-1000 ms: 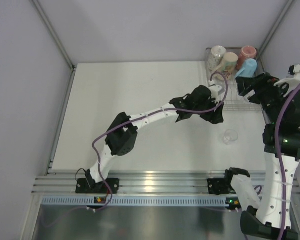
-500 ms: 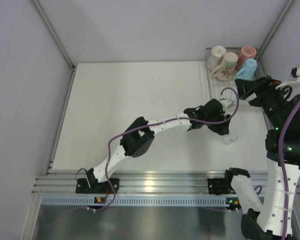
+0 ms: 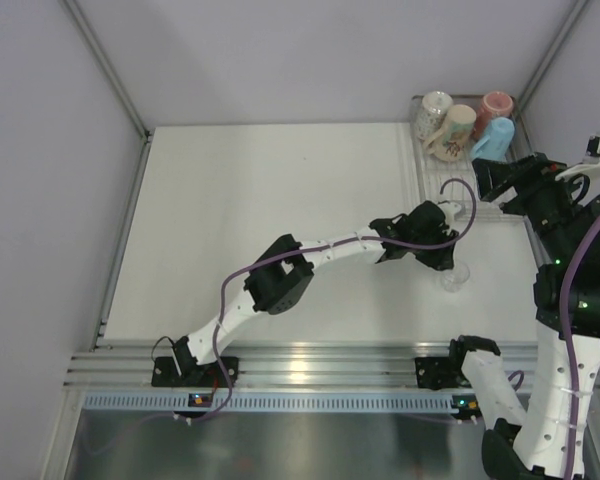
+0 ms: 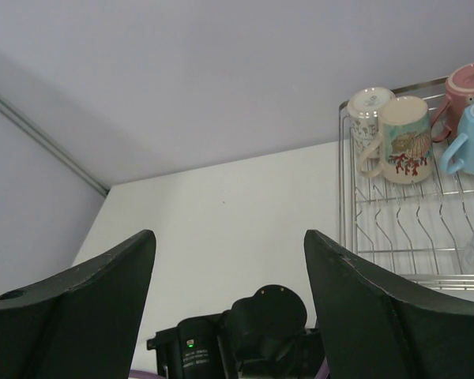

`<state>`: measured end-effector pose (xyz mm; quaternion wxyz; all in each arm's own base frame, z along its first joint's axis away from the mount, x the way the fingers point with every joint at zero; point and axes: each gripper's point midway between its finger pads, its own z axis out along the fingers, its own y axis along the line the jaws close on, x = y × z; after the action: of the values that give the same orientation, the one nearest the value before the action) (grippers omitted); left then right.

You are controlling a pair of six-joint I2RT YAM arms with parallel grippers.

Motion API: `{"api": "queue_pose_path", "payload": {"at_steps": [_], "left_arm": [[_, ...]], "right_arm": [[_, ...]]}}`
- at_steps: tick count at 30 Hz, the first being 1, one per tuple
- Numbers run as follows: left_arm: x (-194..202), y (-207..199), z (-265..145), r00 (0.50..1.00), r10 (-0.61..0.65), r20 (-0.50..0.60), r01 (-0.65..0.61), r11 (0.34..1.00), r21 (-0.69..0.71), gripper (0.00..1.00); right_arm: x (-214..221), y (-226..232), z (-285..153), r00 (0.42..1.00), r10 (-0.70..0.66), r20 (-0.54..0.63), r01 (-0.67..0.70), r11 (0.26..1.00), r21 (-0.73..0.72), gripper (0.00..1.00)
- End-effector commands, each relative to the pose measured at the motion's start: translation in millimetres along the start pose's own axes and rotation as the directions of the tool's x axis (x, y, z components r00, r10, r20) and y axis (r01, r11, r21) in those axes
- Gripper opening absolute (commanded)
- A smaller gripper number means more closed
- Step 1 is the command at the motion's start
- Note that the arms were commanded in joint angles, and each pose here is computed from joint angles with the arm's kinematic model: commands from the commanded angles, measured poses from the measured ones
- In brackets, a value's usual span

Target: Load the cups into the dish rack

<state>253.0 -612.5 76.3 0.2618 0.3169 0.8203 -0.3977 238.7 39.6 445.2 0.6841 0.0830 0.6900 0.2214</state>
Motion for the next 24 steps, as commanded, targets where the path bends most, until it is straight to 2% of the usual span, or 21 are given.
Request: {"api": "queue_pose_path", "payload": {"at_steps": [1, 2, 5, 6, 7, 8, 11, 12, 13, 14, 15, 16, 17, 19, 20, 21, 22, 23, 24], "left_arm": [[-14, -16, -1, 0.999, 0.007, 0.038, -0.009, 0.998, 0.054, 0.39], [-14, -19, -3, 0.999, 0.003, 0.038, -0.006, 0.998, 0.067, 0.37], [-14, -29, -6, 0.999, -0.017, 0.035, 0.013, 0.993, 0.117, 0.23], [-10, -29, -7, 0.999, -0.026, 0.023, 0.023, 0.992, 0.122, 0.11], [-10, -31, -10, 0.999, -0.032, 0.019, 0.029, 0.991, 0.133, 0.03], [-10, -33, -12, 0.999, -0.044, 0.014, 0.041, 0.988, 0.146, 0.0], [-9, -36, -28, 0.995, -0.101, 0.013, 0.096, 0.973, 0.209, 0.0], [-29, -49, -49, 0.992, -0.114, 0.062, 0.095, 0.963, 0.254, 0.0], [-34, -49, -58, 0.987, -0.139, 0.077, 0.113, 0.954, 0.277, 0.0], [-18, -31, -66, 0.976, -0.211, 0.047, 0.19, 0.942, 0.278, 0.0], [-36, -39, -82, 0.97, -0.217, 0.11, 0.166, 0.921, 0.353, 0.0], [-54, -49, -110, 0.959, -0.23, 0.163, 0.15, 0.906, 0.397, 0.0], [-46, -30, -119, 0.945, -0.29, 0.151, 0.213, 0.896, 0.389, 0.0], [-76, -41, -165, 0.92, -0.297, 0.257, 0.15, 0.87, 0.47, 0.0], [-87, -31, -181, 0.9, -0.331, 0.284, 0.167, 0.863, 0.478, 0.0], [-77, -22, -189, 0.892, -0.351, 0.285, 0.186, 0.859, 0.476, 0.0], [-96, -31, -218, 0.868, -0.345, 0.358, 0.125, 0.848, 0.515, 0.0], [-104, -23, -235, 0.841, -0.382, 0.382, 0.139, 0.836, 0.531, 0.0], [-96, -13, -243, 0.827, -0.409, 0.386, 0.161, 0.83, 0.534, 0.0]], "right_arm": [[-3, 5, -3, 1.0, -0.018, 0.011, 0.018, 1.0, -0.012, 0.76], [-3, 4, -3, 1.0, -0.018, 0.012, 0.018, 1.0, -0.013, 0.76], [0, 2, -1, 1.0, -0.014, 0.009, 0.014, 1.0, -0.009, 0.76], [1, 1, 0, 1.0, -0.012, 0.009, 0.012, 1.0, -0.009, 0.76], [2, 0, 1, 1.0, -0.013, 0.006, 0.013, 1.0, -0.008, 0.76], [3, 0, 1, 1.0, -0.009, 0.004, 0.009, 1.0, -0.01, 0.76], [13, 2, 8, 1.0, 0.016, -0.01, -0.016, 0.999, -0.05, 0.77], [19, 1, 13, 1.0, 0.027, -0.013, -0.027, 0.997, -0.069, 0.77], [21, 4, 15, 0.999, 0.035, -0.014, -0.036, 0.995, -0.097, 0.77], [26, 11, 15, 0.998, 0.061, -0.035, -0.065, 0.988, -0.142, 0.77], [36, 10, 19, 0.996, 0.074, -0.059, -0.083, 0.983, -0.162, 0.77], [30, 17, 21, 0.997, 0.068, -0.029, -0.073, 0.975, -0.208, 0.77], [35, 24, 21, 0.994, 0.095, -0.053, -0.106, 0.961, -0.254, 0.78], [45, 28, 26, 0.992, 0.11, -0.064, -0.124, 0.941, -0.315, 0.79], [47, 30, 26, 0.988, 0.138, -0.07, -0.154, 0.93, -0.334, 0.81], [62, 23, 31, 0.982, 0.163, -0.1, -0.187, 0.925, -0.331, 0.82], [69, 22, 33, 0.977, 0.181, -0.116, -0.21, 0.919, -0.335, 0.83], [64, 28, 34, 0.978, 0.187, -0.093, -0.208, 0.902, -0.379, 0.84], [77, 24, 36, 0.972, 0.203, -0.118, -0.233, 0.895, -0.381, 0.85]]}}
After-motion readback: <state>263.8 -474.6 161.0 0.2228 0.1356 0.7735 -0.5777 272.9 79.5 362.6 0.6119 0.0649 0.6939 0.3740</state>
